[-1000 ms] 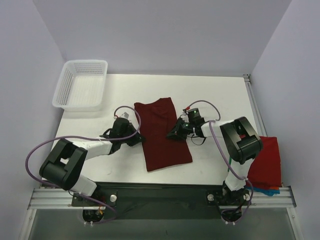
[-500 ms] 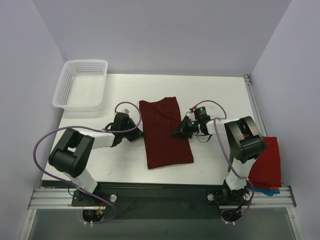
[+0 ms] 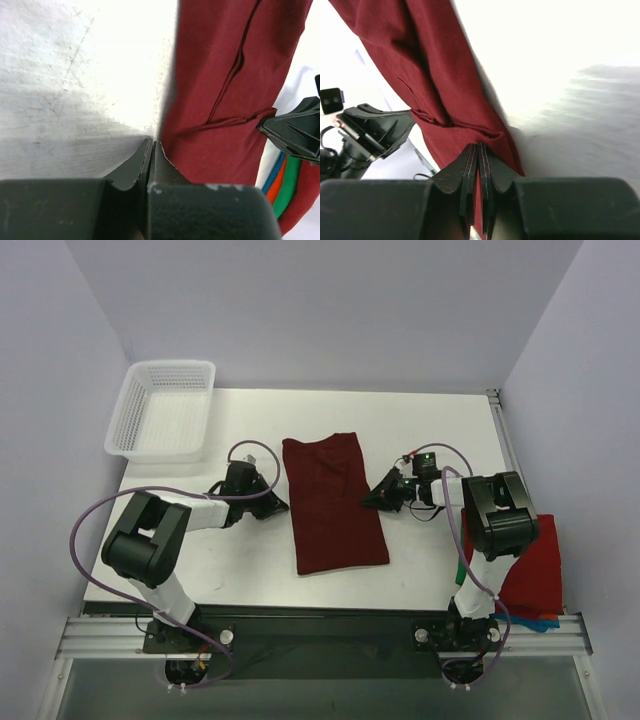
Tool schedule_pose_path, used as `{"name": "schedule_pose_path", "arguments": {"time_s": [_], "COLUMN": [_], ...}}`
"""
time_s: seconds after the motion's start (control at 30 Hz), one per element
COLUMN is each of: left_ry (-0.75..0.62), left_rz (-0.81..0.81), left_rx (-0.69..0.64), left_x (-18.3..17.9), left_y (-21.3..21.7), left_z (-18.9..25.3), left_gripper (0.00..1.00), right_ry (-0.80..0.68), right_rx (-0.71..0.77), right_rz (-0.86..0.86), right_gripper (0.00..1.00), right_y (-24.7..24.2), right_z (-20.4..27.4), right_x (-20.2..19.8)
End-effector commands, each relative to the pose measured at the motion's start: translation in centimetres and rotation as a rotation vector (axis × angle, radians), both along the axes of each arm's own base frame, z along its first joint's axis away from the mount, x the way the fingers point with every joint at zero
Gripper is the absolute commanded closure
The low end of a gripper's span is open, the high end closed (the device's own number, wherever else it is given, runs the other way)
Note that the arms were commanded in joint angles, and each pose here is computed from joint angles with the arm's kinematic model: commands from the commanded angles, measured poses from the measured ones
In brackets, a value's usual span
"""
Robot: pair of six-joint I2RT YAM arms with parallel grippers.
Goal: Fold and stack the t-shirts
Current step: Fold the folded rectangular tshirt in 1/3 of the way, then grab one side of the 2/3 rectangular tshirt with both arms
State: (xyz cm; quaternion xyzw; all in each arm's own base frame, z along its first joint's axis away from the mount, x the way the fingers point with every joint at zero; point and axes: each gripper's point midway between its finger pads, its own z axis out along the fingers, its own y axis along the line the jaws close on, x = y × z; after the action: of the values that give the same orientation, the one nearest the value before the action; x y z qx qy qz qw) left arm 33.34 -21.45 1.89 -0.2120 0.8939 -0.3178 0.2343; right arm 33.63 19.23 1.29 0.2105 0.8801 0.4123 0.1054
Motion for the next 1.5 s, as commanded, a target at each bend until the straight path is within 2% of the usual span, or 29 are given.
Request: {"name": "schedule_pose_path", "arguments": {"time_s": [0.0,0.13,0.3,0.53,0.67,0.7,0.73,0.8,0.83,0.87,0.93,0.97,1.23,1.3,1.47], "left_ry": [0.02,0.015,-0.006,-0.074,-0.086,-0.073,-0.084,-0.063,-0.08,-0.083,-0.053,-0.047,0.002,0.001,-0.002], "left_rz": [0.001,-0.007,-0.011,-0.053,-0.089,-0.092,-0.098,-0.114,-0.121,-0.139,-0.156,-0.167,-0.255,-0.272,-0.339], "left_rx": [0.06,0.058,0.052,0.013,-0.014,-0.011,-0.017,-0.016,-0.019,-0.02,-0.008,-0.011,-0.042,-0.055,-0.095], "left_x": [0.5,1.1,1.8,1.8,0.0,-0.9,-1.5,-3.3,-3.9,-4.6,-6.6,-7.4,-13.1,-13.9,-15.9], "left_y": [1.0,0.9,0.7,0.2,0.1,0.4,0.5,0.8,0.9,0.9,1.2,1.3,0.0,-0.2,-1.8], "left_z": [-0.9,-0.5,0.7,4.3,5.4,5.1,5.7,5.1,5.8,5.8,5.2,4.9,3.2,3.2,3.0], "left_gripper": [1.0,1.0,1.0,1.0,0.84,0.75,0.72,0.64,0.61,0.59,0.54,0.53,0.43,0.39,0.35], "right_ry": [0.046,0.066,0.055,0.04,-0.001,-0.011,-0.031,-0.021,0.029,-0.039,-0.012,-0.045,-0.041,-0.002,-0.004], "right_rx": [0.015,0.045,0.152,0.236,0.247,0.235,0.186,0.044,-0.015,-0.116,-0.192,-0.232,-0.369,-0.402,-0.411], "right_rz": [-0.034,-0.07,-0.091,-0.105,-0.1,-0.097,-0.116,-0.083,-0.08,-0.086,-0.079,-0.086,-0.03,-0.027,-0.011], "right_gripper": [0.93,0.93,0.92,0.92,0.89,0.87,0.83,0.78,0.73,0.71,0.68,0.68,0.67,0.66,0.59], "right_y": [-1.0,-1.7,-1.4,-1.1,-1.1,-1.2,-1.6,-2.6,-3.1,-4.3,-5.1,-5.8,-7.5,-8.3,-8.4], "right_z": [-1.3,-1.7,-0.2,0.8,2.8,3.2,3.4,3.5,3.6,4.2,4.4,4.9,3.1,1.5,0.8], "right_x": [-0.5,-0.9,-0.5,0.0,0.4,0.4,1.0,-0.5,-1.5,-1.3,-2.9,-3.4,-11.5,-14.0,-17.2]}}
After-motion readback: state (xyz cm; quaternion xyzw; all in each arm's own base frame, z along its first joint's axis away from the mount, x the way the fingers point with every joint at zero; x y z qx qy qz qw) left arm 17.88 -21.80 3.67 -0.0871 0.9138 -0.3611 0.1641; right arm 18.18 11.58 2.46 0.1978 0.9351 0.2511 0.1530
